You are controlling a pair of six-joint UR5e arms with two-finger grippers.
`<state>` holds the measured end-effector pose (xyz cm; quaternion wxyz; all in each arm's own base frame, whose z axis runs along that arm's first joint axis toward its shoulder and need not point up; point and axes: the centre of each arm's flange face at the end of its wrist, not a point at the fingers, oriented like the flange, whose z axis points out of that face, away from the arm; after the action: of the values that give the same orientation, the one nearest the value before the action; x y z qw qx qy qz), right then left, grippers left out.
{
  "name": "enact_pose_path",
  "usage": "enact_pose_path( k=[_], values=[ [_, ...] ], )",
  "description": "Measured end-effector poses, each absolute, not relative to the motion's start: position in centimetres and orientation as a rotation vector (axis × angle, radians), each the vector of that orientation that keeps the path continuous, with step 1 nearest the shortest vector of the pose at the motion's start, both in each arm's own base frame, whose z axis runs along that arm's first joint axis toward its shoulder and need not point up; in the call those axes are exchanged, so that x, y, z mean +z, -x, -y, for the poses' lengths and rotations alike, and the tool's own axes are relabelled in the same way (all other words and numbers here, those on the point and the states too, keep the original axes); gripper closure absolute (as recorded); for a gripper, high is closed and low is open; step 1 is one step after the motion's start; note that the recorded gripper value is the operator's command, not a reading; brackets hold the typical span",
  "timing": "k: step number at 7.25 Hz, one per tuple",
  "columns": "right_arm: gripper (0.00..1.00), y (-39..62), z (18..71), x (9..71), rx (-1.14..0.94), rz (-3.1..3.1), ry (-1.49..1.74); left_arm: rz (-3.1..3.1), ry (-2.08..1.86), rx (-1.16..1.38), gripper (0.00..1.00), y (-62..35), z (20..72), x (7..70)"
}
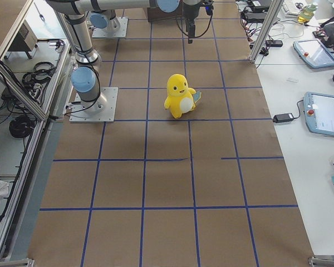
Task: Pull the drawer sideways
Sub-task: 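Move the left gripper toward the white handle of the wooden drawer, then lower the left gripper down onto the white drawer handle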
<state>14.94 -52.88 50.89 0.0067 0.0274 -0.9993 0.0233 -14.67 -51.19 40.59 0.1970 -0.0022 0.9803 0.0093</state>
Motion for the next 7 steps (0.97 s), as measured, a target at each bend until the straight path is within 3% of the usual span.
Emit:
enact_pose_path(
  k=[7],
  values=[
    [0.0,-14.9,52.9,50.9,0.073,3.126,-0.086,-2.238,-0.081,0.238,0.0,11.6,51.8,28.8]
  ],
)
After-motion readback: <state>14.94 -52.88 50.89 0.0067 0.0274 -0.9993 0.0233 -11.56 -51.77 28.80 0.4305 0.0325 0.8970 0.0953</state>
